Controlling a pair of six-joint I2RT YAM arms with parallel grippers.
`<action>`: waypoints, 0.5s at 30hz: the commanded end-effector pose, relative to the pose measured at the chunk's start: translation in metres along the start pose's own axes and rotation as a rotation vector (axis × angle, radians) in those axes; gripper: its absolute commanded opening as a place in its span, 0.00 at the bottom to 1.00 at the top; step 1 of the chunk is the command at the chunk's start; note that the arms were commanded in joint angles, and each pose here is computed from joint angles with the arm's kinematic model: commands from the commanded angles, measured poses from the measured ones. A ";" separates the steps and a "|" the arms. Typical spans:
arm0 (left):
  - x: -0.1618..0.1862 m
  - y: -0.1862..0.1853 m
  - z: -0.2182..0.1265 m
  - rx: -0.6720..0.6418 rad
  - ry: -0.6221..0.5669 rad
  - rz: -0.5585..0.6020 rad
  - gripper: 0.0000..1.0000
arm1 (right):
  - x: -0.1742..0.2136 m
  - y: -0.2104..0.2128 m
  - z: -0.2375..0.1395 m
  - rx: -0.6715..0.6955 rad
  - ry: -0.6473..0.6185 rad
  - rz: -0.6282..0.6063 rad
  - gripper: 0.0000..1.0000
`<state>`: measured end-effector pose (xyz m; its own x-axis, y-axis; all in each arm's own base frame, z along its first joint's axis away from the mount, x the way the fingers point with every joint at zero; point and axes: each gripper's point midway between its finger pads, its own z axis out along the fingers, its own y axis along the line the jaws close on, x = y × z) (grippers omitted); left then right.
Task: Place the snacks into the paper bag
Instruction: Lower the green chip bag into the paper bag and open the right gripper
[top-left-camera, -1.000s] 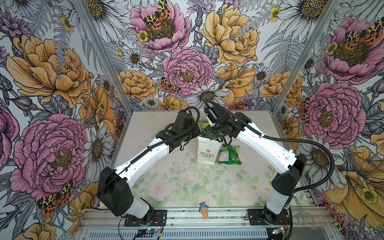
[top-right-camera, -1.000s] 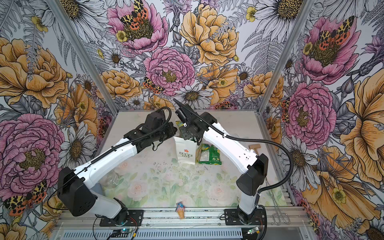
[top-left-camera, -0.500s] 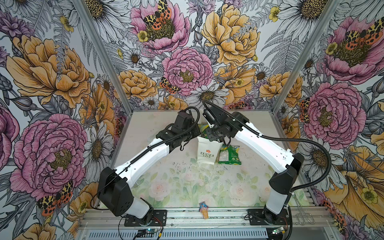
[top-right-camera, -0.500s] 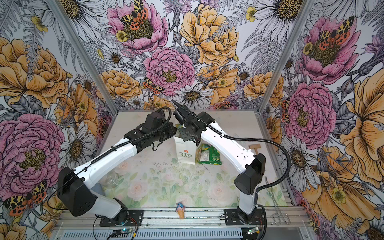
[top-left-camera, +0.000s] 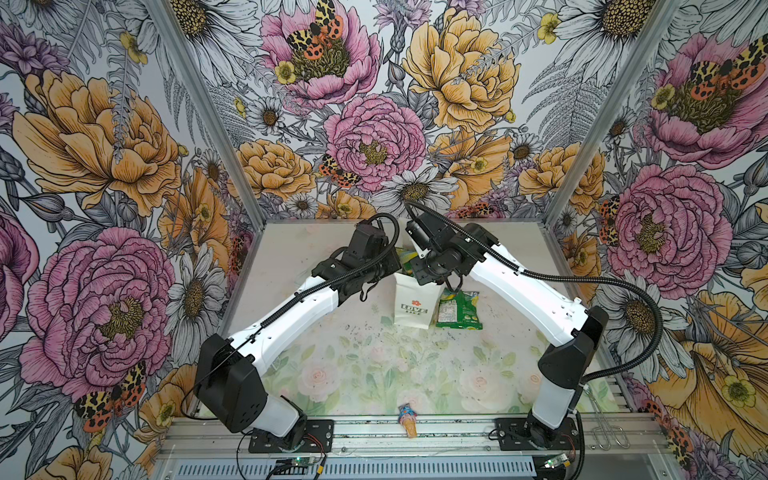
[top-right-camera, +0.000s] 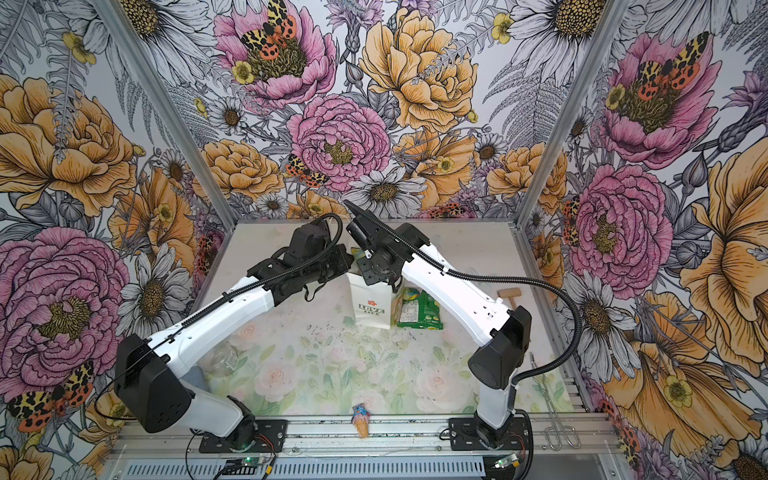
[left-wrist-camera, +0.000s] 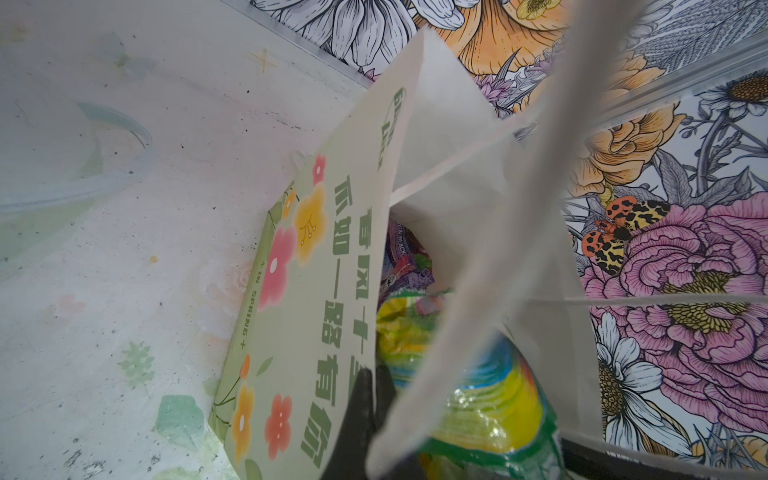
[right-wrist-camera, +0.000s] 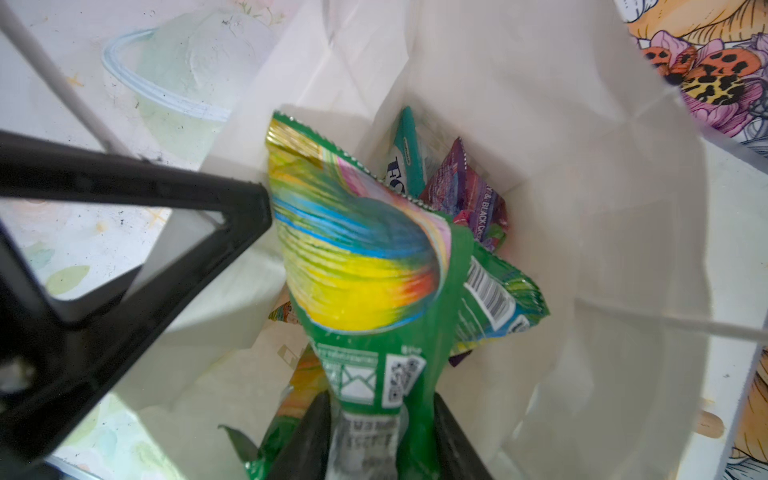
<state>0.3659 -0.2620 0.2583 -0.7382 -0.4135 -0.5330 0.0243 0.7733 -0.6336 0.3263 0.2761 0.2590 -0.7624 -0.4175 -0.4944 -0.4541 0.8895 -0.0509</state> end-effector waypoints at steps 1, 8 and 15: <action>-0.002 0.000 -0.003 0.007 -0.011 -0.004 0.00 | -0.003 0.014 -0.003 -0.066 -0.005 -0.004 0.40; -0.001 -0.001 -0.002 0.010 -0.008 -0.005 0.00 | 0.001 0.020 -0.006 -0.108 0.004 -0.028 0.47; -0.003 -0.002 -0.004 0.012 -0.013 -0.005 0.00 | -0.004 0.016 -0.018 -0.101 -0.032 -0.025 0.53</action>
<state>0.3658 -0.2620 0.2582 -0.7386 -0.4133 -0.5327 0.0242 0.7733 -0.6336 0.3171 0.2870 0.2577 -0.7588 -0.4412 -0.4791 -0.5068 0.8620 0.0089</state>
